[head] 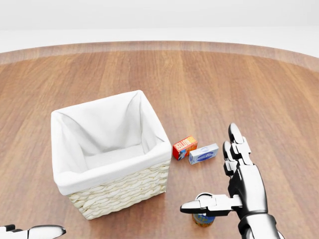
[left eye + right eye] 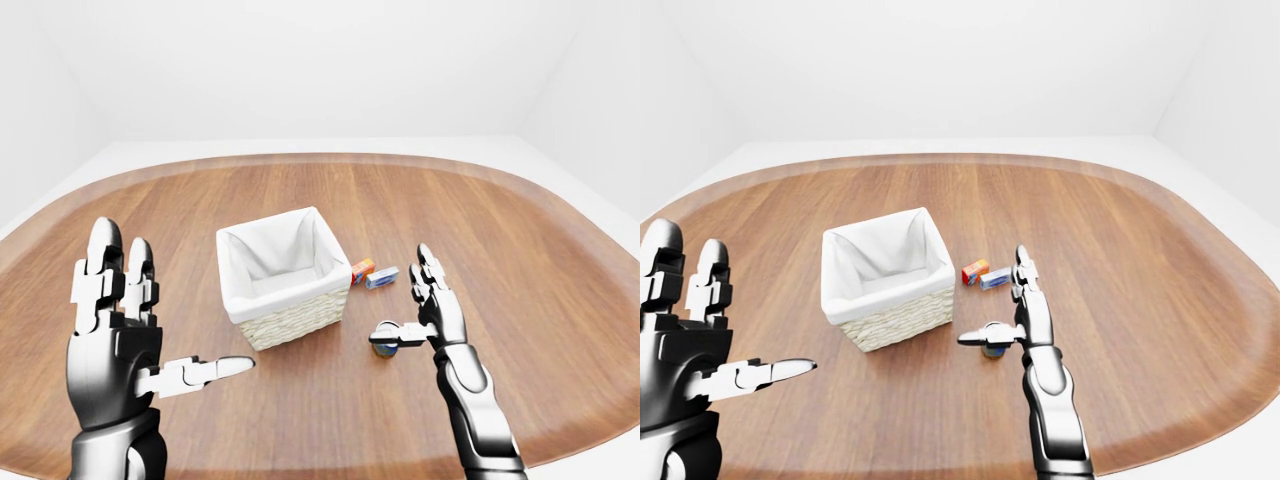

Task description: Pick up the alphabet soup and put it in the basket.

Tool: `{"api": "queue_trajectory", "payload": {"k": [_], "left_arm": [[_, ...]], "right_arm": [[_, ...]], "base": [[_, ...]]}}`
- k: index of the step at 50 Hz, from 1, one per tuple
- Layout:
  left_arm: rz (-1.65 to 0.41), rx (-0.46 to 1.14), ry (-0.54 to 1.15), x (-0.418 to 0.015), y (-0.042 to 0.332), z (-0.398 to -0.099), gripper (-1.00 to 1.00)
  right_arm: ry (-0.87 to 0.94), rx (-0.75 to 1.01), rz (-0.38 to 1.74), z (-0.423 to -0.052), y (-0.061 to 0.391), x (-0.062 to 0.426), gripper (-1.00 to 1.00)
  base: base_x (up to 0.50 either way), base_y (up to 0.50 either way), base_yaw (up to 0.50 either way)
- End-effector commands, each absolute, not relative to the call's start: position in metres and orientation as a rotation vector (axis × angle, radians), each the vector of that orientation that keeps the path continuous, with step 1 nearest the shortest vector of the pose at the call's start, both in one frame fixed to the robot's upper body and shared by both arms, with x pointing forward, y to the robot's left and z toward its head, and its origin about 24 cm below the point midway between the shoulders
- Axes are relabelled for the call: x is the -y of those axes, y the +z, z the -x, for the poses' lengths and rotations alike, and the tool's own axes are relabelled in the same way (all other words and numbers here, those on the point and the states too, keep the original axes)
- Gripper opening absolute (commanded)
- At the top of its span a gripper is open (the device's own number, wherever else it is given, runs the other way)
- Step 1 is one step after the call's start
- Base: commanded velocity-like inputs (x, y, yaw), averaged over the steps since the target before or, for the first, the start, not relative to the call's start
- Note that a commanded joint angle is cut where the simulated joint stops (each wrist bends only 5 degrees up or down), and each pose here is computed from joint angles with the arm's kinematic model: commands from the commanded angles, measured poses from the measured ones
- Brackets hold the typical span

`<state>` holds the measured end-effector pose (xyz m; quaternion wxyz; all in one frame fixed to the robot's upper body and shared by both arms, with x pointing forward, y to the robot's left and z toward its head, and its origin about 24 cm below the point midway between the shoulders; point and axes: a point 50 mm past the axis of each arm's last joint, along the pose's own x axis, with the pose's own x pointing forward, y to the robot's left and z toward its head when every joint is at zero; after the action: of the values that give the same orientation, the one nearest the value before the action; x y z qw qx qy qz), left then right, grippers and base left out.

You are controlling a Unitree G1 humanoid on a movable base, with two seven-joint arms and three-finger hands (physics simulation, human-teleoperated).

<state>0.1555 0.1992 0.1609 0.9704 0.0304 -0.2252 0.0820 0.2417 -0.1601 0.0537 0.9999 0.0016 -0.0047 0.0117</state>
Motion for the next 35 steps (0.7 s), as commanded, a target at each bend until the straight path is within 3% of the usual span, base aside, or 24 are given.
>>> {"api": "queue_trajectory", "payload": {"k": [1, 35], "left_arm": [[-0.060, 0.448, 0.163, -0.200, 0.159, -0.157, 1.00], [-0.055, 0.486, 0.160, -0.200, 0.167, -0.151, 1.00]], "right_arm": [[-0.008, -0.004, 0.018, -0.246, 0.050, 0.164, 1.00], [-0.054, -0.102, 0.078, -0.253, 0.009, 0.168, 1.00]], "base": [[0.00, 0.00, 0.00], [0.00, 0.00, 0.00]]}}
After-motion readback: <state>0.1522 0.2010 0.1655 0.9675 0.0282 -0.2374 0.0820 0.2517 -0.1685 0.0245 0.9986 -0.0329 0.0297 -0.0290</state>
